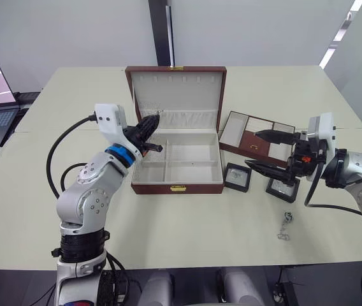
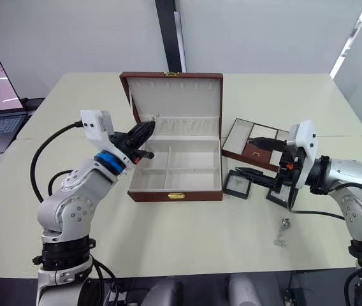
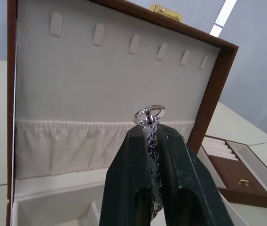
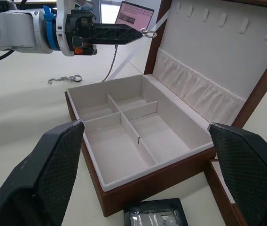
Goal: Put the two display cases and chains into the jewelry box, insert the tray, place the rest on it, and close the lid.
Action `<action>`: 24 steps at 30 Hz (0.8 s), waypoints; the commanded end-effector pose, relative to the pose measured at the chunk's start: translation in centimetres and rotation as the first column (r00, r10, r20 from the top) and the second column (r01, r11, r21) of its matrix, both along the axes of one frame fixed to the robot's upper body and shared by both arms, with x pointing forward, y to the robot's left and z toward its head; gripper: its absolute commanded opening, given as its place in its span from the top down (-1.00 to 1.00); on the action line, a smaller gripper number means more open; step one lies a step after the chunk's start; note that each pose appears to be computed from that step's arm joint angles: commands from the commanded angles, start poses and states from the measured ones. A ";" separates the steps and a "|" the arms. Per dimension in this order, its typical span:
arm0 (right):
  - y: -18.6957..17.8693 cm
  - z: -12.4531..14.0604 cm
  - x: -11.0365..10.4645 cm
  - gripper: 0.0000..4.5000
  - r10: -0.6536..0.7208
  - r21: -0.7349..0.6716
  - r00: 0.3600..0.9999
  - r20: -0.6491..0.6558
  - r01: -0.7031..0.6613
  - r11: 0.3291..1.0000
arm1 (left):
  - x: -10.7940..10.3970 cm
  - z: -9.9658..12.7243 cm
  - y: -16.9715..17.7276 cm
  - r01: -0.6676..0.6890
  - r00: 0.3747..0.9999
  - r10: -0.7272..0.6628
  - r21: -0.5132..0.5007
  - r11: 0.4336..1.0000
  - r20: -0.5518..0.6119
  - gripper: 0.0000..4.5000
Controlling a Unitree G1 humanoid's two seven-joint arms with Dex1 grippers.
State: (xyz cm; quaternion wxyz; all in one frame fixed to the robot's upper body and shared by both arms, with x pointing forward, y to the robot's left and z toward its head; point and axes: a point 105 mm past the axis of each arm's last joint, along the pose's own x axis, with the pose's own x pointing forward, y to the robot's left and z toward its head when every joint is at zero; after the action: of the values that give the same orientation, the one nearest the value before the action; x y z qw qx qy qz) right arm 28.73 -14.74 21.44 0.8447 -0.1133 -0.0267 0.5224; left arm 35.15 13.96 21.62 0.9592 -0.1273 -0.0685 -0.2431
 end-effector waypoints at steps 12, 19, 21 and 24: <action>-0.3 1.0 -0.2 -1.00 -0.019 0.010 0.999 0.042 0.019 1.000 | -0.3 2.3 0.1 0.003 0.997 -0.003 -0.002 1.000 0.079 0.99; -0.4 0.8 -0.2 -1.00 -0.024 0.008 0.999 0.038 0.024 1.000 | 0.3 2.0 0.6 -0.033 0.996 0.033 0.003 0.999 0.078 0.99; -0.4 0.8 -0.2 -1.00 -0.024 0.007 0.999 0.036 0.024 1.000 | 0.4 1.5 0.7 -0.040 0.997 0.039 0.006 0.999 0.068 0.99; -0.4 0.8 -0.2 -1.00 -0.024 0.006 0.999 0.034 0.024 1.000 | 0.4 0.3 0.9 -0.043 0.998 0.043 0.009 0.999 0.035 0.99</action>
State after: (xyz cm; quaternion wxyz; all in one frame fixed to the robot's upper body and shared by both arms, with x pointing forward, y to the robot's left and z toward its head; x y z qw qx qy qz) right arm 28.82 -14.94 21.08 0.8506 -0.1093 -0.0211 0.5139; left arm 35.81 14.79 21.73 0.9641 -0.1206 -0.0754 -0.2240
